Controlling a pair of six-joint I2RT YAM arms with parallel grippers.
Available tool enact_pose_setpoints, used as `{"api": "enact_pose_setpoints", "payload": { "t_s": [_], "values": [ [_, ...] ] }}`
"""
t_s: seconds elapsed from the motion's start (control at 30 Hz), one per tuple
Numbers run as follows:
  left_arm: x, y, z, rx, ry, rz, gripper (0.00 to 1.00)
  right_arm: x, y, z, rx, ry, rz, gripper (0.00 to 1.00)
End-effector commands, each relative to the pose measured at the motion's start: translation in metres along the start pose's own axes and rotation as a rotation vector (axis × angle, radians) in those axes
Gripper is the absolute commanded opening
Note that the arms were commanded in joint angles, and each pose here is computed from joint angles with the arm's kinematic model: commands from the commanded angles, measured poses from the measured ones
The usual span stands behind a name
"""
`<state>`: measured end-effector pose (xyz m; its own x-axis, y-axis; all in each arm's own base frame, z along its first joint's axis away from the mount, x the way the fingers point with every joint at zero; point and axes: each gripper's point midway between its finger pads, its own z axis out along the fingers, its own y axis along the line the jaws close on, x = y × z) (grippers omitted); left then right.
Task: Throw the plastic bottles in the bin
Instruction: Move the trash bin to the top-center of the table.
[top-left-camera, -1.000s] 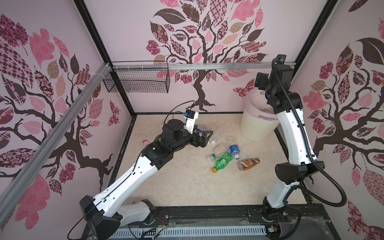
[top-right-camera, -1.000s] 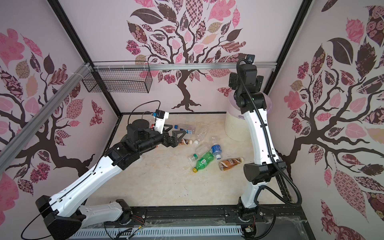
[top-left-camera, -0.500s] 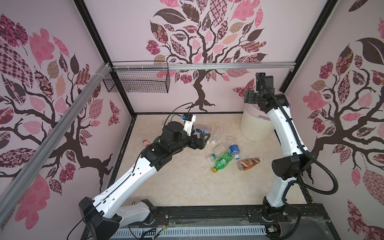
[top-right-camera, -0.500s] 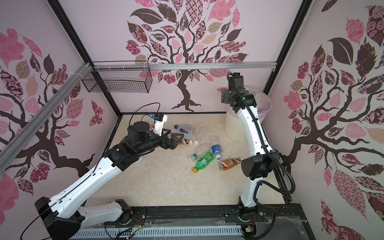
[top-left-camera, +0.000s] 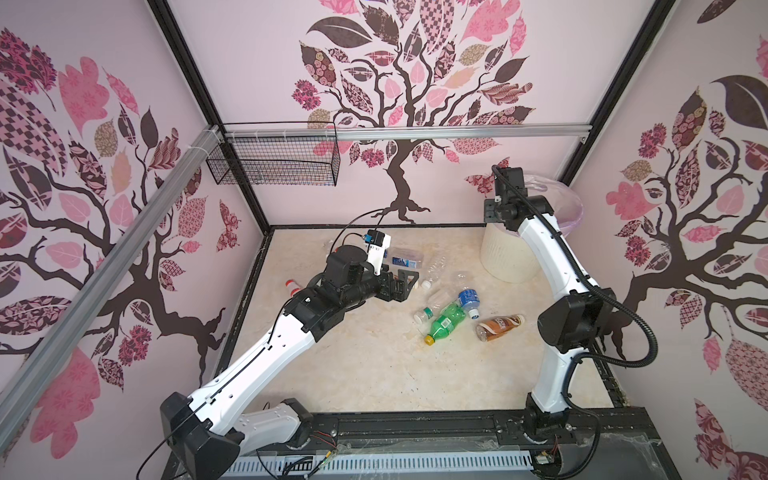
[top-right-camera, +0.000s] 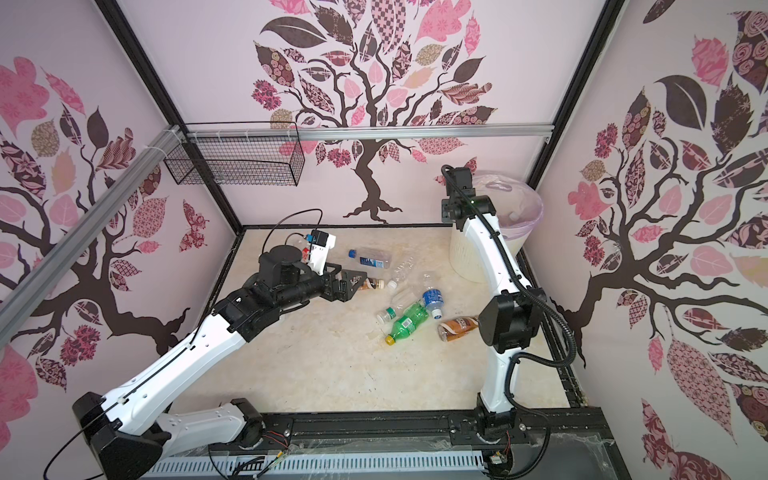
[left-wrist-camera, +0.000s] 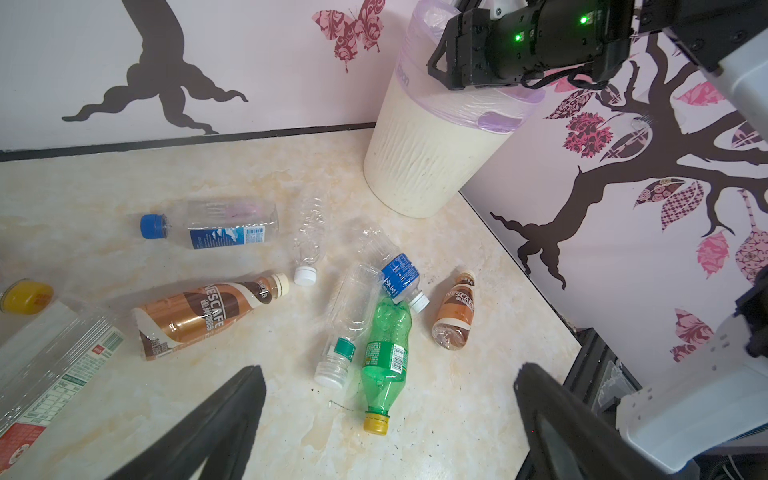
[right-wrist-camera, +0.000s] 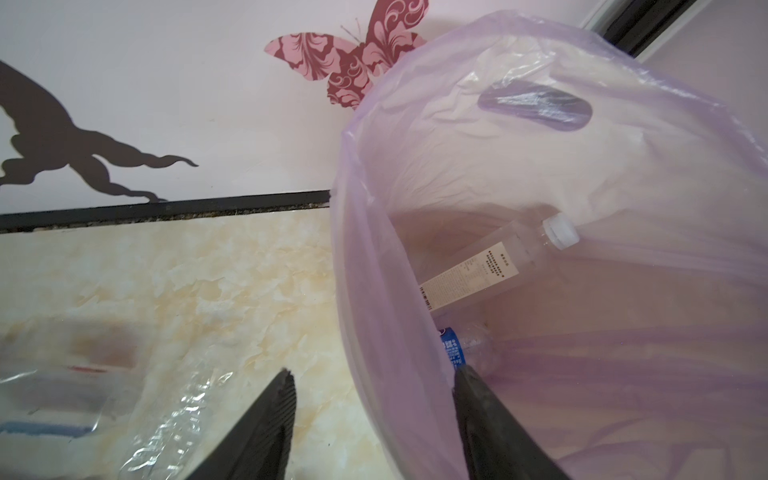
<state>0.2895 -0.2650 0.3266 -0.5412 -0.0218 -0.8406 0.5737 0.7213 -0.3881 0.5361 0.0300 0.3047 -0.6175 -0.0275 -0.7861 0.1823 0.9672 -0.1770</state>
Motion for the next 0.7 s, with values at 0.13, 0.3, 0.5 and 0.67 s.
{"api": "enact_pose_setpoints", "payload": {
  "t_s": [0.13, 0.3, 0.5, 0.67],
  "values": [
    [0.010, 0.007, 0.005, -0.003, 0.022, -0.009, 0.98, 0.016, 0.011, 0.022, -0.004, 0.068, -0.066, 0.41],
    [0.009, 0.007, 0.003, -0.003, 0.021, -0.010, 0.98, 0.019, 0.019, 0.023, -0.047, 0.080, -0.077, 0.27],
    [0.006, 0.007, 0.000, -0.012, 0.012, -0.004, 0.98, 0.004, 0.039, 0.012, -0.112, 0.038, -0.078, 0.16],
    [0.003, 0.007, -0.005, -0.017, 0.003, 0.002, 0.98, -0.002, 0.059, 0.011, -0.152, 0.023, -0.102, 0.07]
  ]
}}
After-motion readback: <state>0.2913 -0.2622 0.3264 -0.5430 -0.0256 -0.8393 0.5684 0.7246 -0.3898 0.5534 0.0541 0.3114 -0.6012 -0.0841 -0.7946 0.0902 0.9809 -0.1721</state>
